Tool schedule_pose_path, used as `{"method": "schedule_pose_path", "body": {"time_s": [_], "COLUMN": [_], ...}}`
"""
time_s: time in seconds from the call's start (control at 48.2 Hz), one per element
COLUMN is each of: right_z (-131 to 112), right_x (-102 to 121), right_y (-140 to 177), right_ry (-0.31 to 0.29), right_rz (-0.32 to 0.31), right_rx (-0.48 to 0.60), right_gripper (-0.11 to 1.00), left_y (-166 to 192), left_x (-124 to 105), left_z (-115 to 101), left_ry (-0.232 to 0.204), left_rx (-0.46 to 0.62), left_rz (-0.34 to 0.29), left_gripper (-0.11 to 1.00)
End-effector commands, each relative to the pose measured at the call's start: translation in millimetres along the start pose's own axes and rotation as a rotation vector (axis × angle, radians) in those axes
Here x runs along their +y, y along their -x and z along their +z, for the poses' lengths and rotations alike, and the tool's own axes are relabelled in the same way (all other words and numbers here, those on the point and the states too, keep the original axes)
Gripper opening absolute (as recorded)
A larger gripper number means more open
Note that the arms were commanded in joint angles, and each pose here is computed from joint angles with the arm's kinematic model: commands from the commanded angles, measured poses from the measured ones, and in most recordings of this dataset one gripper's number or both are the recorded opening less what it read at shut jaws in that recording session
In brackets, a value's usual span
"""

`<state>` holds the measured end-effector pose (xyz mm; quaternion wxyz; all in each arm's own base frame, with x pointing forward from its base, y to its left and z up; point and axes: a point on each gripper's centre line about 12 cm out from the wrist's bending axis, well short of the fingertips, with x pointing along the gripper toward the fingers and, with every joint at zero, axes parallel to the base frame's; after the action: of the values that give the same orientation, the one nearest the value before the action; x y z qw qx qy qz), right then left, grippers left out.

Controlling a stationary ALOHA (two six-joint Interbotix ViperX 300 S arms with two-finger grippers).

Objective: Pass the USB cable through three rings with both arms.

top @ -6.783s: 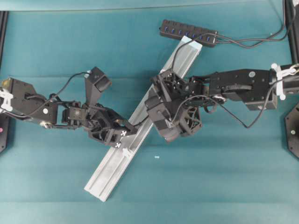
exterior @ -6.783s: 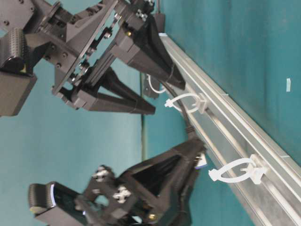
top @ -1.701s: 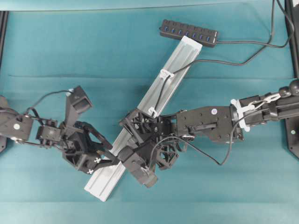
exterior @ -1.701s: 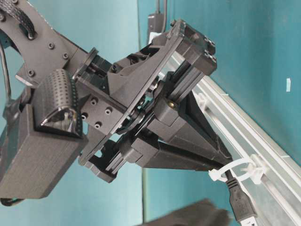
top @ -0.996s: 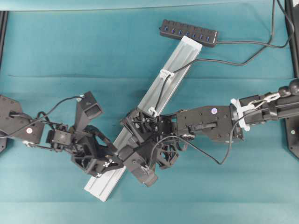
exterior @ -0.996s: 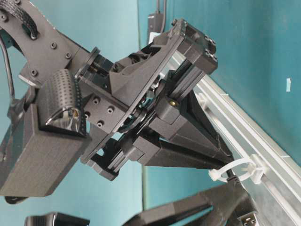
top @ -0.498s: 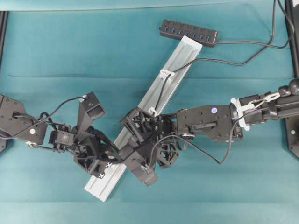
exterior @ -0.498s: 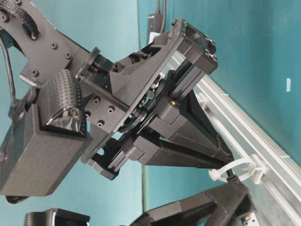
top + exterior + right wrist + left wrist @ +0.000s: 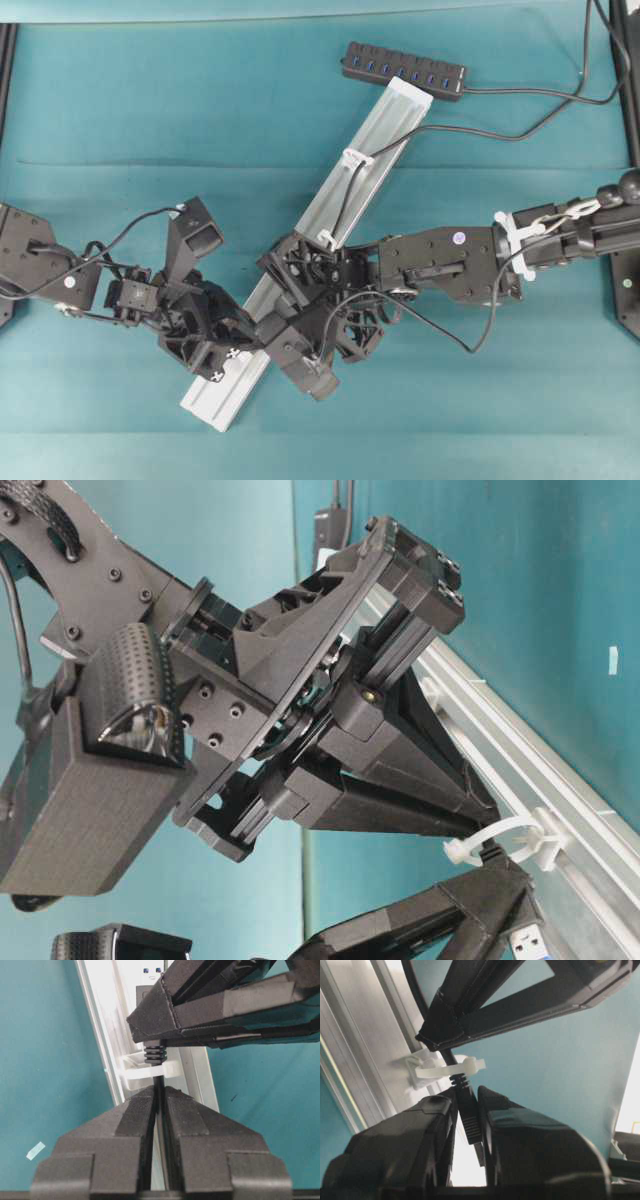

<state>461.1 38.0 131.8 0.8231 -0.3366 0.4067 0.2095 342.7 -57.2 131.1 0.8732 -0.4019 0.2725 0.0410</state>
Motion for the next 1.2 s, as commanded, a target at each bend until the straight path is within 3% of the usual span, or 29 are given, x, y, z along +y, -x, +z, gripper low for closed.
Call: {"method": "schedule_pose_path", "body": {"time_s": [0.0, 0.436, 0.519, 0.726, 0.809, 0.975, 1.182], "right_z": [-1, -3, -4, -3, -5, -13, -23], "right_x": [-3, -1, 1, -3, -9, -17, -14], "right_y": [-1, -1, -1, 2, 5, 15, 28], "right_ry": [-0.017, -0.051, -0.078, -0.199, -0.256, -0.341, -0.365], "right_rz": [-0.006, 0.012, 0.028, 0.011, -0.018, -0.049, -0.055], "right_rx": [-0.001, 0.015, 0.030, 0.018, -0.003, -0.020, -0.013], "right_gripper": [0.07, 0.08, 0.20, 0.78, 0.92, 0.93, 0.93], "left_y": [3, 3, 3, 4, 5, 9, 15], "left_x": [-12, -11, -10, -8, -7, -7, -7], "left_z": [5, 4, 4, 3, 2, 0, -10], "left_ry": [-0.011, -0.004, -0.004, 0.002, 0.006, 0.005, -0.003], "left_rx": [-0.023, -0.021, -0.020, -0.017, -0.014, -0.011, 0.026], "left_rz": [-0.044, -0.042, -0.041, -0.036, -0.034, -0.034, -0.018], "left_gripper": [0.14, 0.14, 0.14, 0.12, 0.12, 0.12, 0.12]}}
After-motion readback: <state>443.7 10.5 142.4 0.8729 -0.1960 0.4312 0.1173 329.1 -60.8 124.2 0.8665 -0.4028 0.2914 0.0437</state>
